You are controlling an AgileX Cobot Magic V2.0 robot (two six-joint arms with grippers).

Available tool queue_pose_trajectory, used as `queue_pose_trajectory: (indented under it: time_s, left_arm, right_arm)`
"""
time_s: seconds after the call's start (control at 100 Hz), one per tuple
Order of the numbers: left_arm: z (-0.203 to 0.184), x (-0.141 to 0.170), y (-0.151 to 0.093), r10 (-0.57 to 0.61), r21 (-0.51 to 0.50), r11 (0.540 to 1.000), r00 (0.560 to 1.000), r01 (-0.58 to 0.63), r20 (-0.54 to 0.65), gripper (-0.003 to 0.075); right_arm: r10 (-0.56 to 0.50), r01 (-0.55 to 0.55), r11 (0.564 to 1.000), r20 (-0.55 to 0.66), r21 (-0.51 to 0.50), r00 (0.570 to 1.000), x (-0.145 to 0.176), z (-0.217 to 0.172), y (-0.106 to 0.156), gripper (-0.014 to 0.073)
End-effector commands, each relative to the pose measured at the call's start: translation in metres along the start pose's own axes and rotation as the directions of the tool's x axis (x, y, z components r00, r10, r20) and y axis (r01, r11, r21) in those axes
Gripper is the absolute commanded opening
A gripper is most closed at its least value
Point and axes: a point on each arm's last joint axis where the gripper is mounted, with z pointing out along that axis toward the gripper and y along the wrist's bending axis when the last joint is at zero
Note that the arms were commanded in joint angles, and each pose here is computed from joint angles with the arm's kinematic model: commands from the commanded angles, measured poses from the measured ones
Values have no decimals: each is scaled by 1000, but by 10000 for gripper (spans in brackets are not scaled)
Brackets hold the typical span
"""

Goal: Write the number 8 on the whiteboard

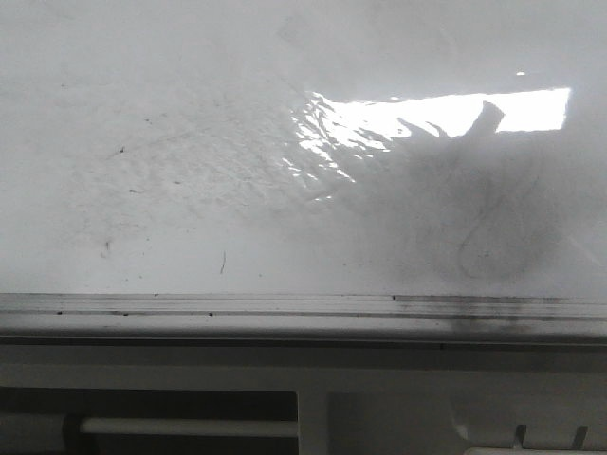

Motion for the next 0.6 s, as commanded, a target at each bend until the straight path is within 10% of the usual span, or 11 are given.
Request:
queue_pose_trajectory:
  time_s: [0.0, 0.12, 0.59]
  left_arm:
    - [-2, -4, 4, -52, -50, 997, 997, 55, 61, 153]
    - [-1, 4, 5, -64, -53, 996, 997, 66, 40, -20]
    - [-1, 6, 3, -74, -22, 997, 997, 75, 16, -20]
  right_arm:
    - [-93, 78, 993, 192, 83, 977, 3, 0, 1, -42]
    - [-101, 88, 993, 191, 77, 976, 25, 10, 8, -42]
    - [-91, 66, 980, 127, 189, 988, 50, 53, -14, -42]
